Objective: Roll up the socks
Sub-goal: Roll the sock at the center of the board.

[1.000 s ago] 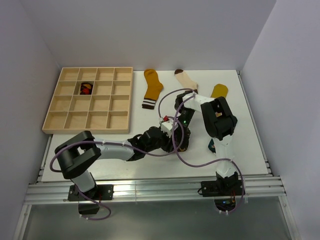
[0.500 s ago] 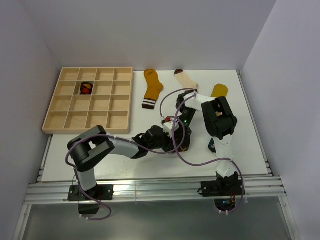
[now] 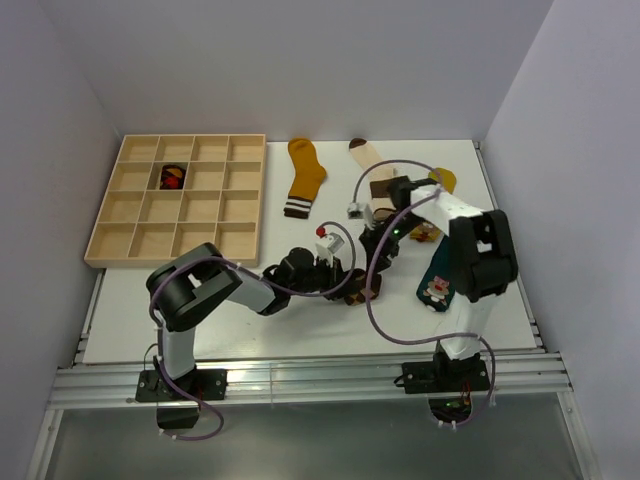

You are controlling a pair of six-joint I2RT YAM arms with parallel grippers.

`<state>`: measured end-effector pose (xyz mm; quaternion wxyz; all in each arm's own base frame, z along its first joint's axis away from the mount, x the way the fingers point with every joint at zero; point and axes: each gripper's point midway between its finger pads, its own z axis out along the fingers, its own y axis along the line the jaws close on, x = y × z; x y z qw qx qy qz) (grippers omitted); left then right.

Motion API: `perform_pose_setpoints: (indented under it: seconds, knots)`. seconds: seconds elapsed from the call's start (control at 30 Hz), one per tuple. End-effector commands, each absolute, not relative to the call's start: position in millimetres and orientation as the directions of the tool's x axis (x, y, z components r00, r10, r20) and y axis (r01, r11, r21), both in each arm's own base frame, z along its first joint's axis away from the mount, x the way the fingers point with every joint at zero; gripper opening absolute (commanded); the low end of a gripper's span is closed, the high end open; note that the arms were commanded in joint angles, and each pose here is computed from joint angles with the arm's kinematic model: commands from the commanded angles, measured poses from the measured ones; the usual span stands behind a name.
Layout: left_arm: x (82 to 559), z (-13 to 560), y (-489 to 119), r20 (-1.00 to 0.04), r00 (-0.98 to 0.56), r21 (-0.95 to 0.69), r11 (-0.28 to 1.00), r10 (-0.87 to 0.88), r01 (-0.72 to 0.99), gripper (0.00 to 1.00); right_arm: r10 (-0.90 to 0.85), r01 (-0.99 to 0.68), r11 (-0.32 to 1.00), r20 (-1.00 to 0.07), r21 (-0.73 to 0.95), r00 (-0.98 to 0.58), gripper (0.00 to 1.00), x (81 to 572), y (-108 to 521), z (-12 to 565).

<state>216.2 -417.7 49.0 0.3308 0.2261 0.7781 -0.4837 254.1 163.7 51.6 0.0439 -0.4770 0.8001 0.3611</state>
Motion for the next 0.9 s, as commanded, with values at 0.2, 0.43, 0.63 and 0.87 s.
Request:
perform_pose_setpoints:
  seconds: [0.2, 0.43, 0.63, 0.87]
  knots:
    - [198, -11, -382, -0.451, -0.882, -0.719, 0.53, 0.138, 0.451, 0.0, -0.632, -0.916, 0.384, -0.692, 0.113, -0.351, 0.65, 283, 119, 95]
    - [205, -18, -374, -0.221, -0.964, -0.79, 0.553, 0.145, 0.264, 0.0, -0.693, -0.893, 0.314, -0.721, -0.321, 0.015, 0.78, 266, 115, 107]
    - [211, -20, -365, -0.088, -0.983, -0.795, 0.583, 0.162, 0.167, 0.0, -0.742, -0.894, 0.192, -0.656, -0.406, 0.139, 0.8, 241, 142, 82]
    - [215, -25, -365, 0.009, -0.986, -0.81, 0.579, 0.165, 0.089, 0.0, -0.742, -0.899, 0.089, -0.631, -0.428, 0.227, 0.82, 232, 171, 73]
